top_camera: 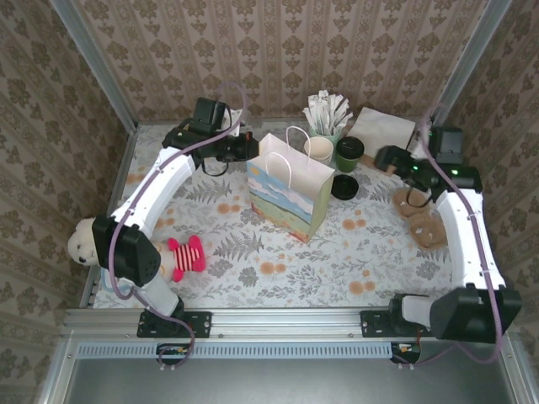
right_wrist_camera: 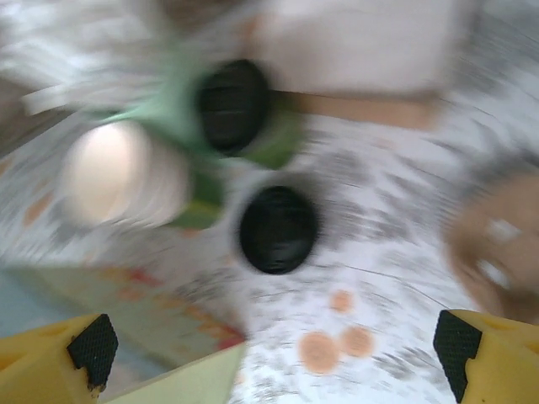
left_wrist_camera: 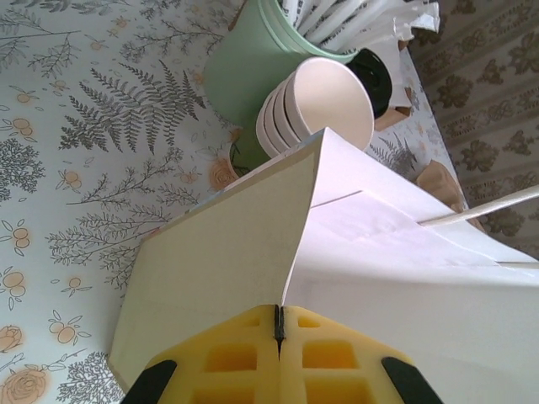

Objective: Pack the takeout coffee

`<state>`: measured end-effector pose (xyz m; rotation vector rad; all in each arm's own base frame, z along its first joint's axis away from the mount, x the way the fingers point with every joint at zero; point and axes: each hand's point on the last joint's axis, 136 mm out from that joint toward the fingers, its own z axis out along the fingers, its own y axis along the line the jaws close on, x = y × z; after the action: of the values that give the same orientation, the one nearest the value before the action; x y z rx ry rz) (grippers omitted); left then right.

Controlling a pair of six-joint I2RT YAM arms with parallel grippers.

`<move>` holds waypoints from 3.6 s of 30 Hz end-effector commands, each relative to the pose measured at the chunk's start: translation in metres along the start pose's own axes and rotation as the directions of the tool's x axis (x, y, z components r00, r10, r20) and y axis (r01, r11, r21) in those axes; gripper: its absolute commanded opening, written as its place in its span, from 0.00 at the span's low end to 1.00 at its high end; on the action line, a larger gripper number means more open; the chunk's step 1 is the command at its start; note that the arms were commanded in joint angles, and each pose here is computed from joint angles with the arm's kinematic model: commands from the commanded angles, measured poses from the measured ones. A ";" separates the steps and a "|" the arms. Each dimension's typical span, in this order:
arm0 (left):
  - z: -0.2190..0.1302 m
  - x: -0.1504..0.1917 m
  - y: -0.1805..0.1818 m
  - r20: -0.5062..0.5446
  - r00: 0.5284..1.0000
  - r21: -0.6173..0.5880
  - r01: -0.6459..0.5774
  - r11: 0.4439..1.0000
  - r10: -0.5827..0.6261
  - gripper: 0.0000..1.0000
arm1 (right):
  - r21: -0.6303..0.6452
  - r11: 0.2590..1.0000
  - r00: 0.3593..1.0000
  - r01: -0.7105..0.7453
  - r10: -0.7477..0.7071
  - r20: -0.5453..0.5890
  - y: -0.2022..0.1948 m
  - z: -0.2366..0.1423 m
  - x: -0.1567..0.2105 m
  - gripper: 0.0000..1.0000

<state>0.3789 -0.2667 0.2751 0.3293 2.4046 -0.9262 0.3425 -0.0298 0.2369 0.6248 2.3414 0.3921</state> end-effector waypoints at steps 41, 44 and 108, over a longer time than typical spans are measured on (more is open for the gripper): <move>-0.068 -0.020 0.038 0.220 0.975 -0.109 -0.004 0.994 0.028 1.00 | 0.462 0.798 0.887 -0.387 0.459 -0.051 -0.178 0.114 0.063 0.36; -0.063 -0.023 0.016 0.193 0.960 -0.055 -0.196 0.979 0.203 1.00 | 0.378 0.852 0.910 -0.363 0.411 -0.053 -0.157 0.100 0.052 0.27; -0.003 -0.058 -0.095 0.284 0.885 -0.064 -0.367 0.928 0.369 0.00 | -0.829 0.516 0.968 0.213 -0.229 0.106 0.278 -0.117 0.008 0.15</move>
<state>0.3748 -0.3510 0.3640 0.7863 1.9030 -0.7533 0.3585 0.1830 0.4124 -0.0997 1.9242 1.1986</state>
